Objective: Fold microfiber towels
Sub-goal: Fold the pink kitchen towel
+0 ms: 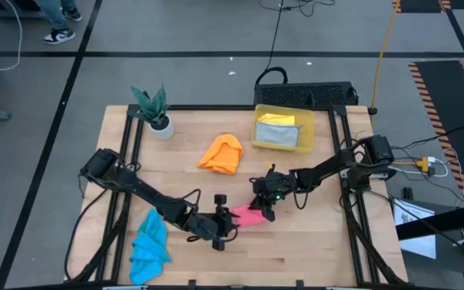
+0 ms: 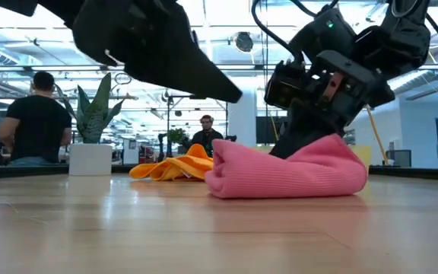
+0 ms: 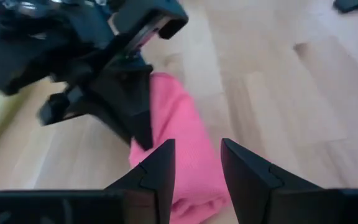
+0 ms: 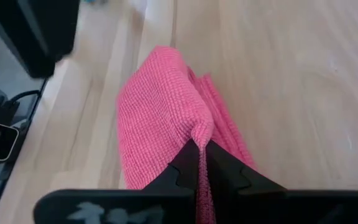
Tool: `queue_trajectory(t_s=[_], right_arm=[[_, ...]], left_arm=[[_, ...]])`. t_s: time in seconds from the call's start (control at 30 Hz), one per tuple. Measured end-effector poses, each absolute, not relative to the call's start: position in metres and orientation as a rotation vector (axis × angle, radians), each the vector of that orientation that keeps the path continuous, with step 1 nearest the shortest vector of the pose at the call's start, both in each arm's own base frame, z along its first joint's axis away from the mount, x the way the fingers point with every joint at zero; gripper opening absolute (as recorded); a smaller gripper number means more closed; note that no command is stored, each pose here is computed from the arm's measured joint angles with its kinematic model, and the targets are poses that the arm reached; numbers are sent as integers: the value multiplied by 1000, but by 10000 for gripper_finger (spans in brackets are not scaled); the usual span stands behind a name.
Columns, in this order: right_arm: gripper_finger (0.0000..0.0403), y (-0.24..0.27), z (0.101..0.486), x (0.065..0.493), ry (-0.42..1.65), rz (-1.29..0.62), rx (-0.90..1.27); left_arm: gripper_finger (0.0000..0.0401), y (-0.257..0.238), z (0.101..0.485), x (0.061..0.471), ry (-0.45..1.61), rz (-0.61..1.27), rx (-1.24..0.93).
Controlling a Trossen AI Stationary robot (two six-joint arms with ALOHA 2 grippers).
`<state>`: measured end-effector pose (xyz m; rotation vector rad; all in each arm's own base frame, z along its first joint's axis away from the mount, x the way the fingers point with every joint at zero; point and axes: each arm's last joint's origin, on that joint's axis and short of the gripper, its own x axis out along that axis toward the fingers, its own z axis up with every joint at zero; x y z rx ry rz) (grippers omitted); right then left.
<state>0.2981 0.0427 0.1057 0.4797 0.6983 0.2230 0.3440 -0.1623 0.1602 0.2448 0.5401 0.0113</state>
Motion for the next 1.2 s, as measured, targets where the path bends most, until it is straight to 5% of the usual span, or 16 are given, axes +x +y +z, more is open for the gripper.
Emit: queue_trajectory(t_s=[0.33, 0.8, 1.0, 1.2], right_arm=[[16, 44, 109, 301, 645, 256, 428], [123, 35, 134, 295, 605, 257, 350], [120, 36, 162, 284, 558, 214, 286], [101, 61, 163, 278, 580, 376, 254]], left_arm=[[131, -135, 142, 362, 562, 85, 161], [131, -132, 128, 354, 712, 94, 85], [131, -134, 128, 353, 705, 108, 97], [131, -134, 128, 353, 705, 111, 99]])
